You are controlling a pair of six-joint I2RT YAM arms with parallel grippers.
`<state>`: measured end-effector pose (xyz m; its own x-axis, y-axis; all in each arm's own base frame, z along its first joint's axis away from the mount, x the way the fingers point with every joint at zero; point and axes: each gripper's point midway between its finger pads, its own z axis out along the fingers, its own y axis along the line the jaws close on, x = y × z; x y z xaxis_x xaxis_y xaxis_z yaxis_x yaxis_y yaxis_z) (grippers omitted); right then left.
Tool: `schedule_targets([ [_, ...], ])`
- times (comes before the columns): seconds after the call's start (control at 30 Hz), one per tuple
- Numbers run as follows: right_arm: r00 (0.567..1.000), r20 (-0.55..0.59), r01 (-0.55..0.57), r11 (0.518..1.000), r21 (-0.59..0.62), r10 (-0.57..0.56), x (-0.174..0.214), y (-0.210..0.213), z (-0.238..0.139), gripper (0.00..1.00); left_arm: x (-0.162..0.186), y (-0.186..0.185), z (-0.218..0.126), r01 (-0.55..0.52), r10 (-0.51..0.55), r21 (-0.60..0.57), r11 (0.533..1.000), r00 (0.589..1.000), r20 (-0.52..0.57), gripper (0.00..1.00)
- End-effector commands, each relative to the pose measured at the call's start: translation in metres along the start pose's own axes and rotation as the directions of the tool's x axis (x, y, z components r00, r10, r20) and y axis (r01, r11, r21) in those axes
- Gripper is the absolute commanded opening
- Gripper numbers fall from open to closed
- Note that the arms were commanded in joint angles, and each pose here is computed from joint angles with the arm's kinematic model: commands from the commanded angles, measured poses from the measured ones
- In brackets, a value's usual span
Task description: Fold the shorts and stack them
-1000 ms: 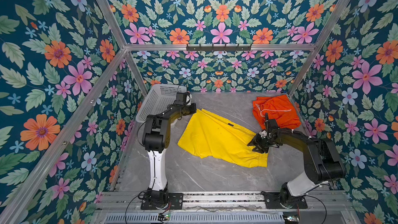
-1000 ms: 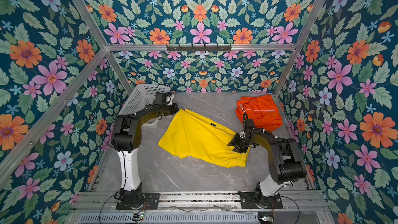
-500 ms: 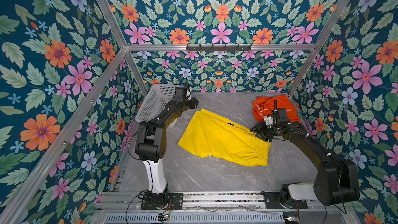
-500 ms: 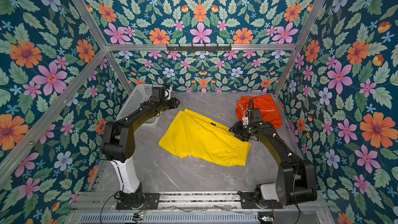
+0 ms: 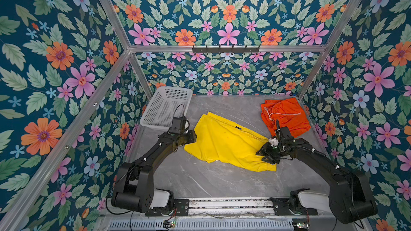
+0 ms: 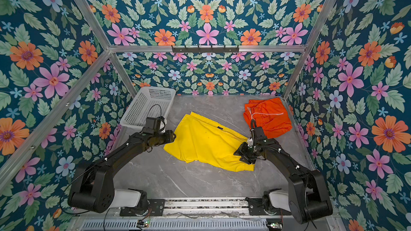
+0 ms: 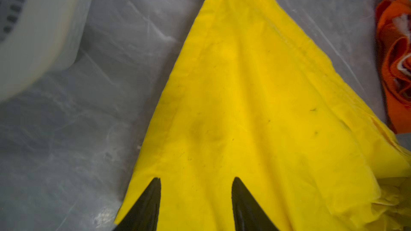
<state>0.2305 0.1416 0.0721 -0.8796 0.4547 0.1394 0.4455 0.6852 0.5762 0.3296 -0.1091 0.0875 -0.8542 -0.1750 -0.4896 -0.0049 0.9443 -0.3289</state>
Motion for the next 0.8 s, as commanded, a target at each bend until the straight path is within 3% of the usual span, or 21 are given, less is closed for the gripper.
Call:
schedule_targets([
  [0.0,1.000,-0.013,0.007,1.000,0.018,-0.007,-0.001,-0.005,0.006,0.49,0.014,0.018,0.005,0.051,-0.053,-0.069,0.996,0.998,-0.021,0.55],
  [0.37,0.998,-0.034,-0.042,0.989,0.145,0.047,-0.005,-0.033,0.022,0.49,0.038,0.041,0.020,0.085,-0.100,-0.161,0.983,0.991,-0.085,0.59],
  [0.67,0.998,-0.042,-0.043,0.987,0.158,0.050,-0.007,-0.035,0.026,0.48,0.044,0.052,0.017,0.093,-0.111,-0.204,0.974,0.991,-0.074,0.61],
  [0.77,0.998,-0.038,-0.041,0.987,0.158,0.048,-0.007,-0.035,0.025,0.49,0.047,0.050,0.021,0.097,-0.114,-0.191,0.977,0.990,-0.083,0.53],
])
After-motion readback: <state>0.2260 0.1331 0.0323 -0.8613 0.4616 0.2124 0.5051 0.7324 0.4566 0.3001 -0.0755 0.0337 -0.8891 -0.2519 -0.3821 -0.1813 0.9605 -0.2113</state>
